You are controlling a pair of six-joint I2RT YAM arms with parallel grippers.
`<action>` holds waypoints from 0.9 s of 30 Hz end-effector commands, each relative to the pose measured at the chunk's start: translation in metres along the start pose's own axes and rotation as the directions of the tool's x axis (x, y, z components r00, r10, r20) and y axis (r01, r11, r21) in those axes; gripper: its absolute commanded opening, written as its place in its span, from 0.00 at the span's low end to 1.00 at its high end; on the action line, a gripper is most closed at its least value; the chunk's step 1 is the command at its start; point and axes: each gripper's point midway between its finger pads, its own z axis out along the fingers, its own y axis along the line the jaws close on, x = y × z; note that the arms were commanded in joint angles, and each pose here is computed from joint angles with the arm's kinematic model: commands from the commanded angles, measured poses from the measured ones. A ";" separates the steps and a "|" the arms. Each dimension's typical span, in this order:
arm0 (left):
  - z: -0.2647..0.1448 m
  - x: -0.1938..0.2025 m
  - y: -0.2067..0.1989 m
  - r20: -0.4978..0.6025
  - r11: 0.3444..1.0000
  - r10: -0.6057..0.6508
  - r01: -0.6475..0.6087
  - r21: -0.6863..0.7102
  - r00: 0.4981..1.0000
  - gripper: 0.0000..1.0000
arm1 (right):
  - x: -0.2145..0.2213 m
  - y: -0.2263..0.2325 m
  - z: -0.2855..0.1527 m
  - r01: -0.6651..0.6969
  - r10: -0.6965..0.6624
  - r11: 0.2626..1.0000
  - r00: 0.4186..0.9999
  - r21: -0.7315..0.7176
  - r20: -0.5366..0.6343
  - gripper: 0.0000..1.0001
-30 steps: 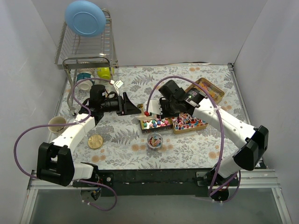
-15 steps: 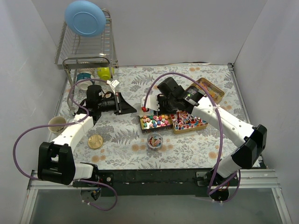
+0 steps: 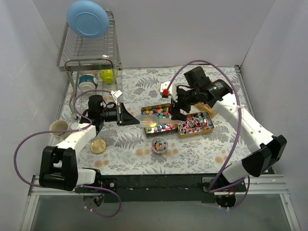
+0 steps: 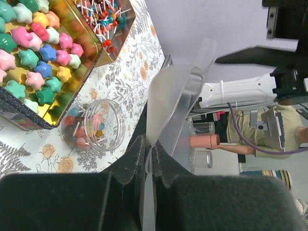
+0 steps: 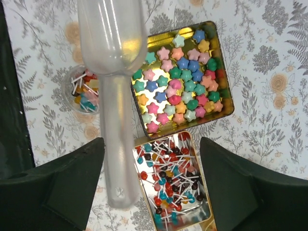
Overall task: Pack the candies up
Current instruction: Adjust the spatula.
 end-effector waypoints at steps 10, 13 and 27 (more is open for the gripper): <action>-0.015 -0.006 -0.019 0.002 0.997 0.008 -0.008 0.080 1.000 0.00 | -0.039 0.010 -0.022 0.063 -0.051 0.997 0.959 -0.034 0.278 0.84; -0.016 -0.012 -0.017 0.012 0.997 -0.011 0.011 0.077 1.000 0.00 | -0.036 0.011 -0.020 0.098 -0.086 0.995 0.959 -0.031 0.271 0.82; -0.015 -0.027 -0.016 0.020 0.996 -0.036 0.034 0.085 0.999 0.00 | -0.033 0.016 0.005 0.134 -0.131 0.991 0.957 0.004 0.259 0.65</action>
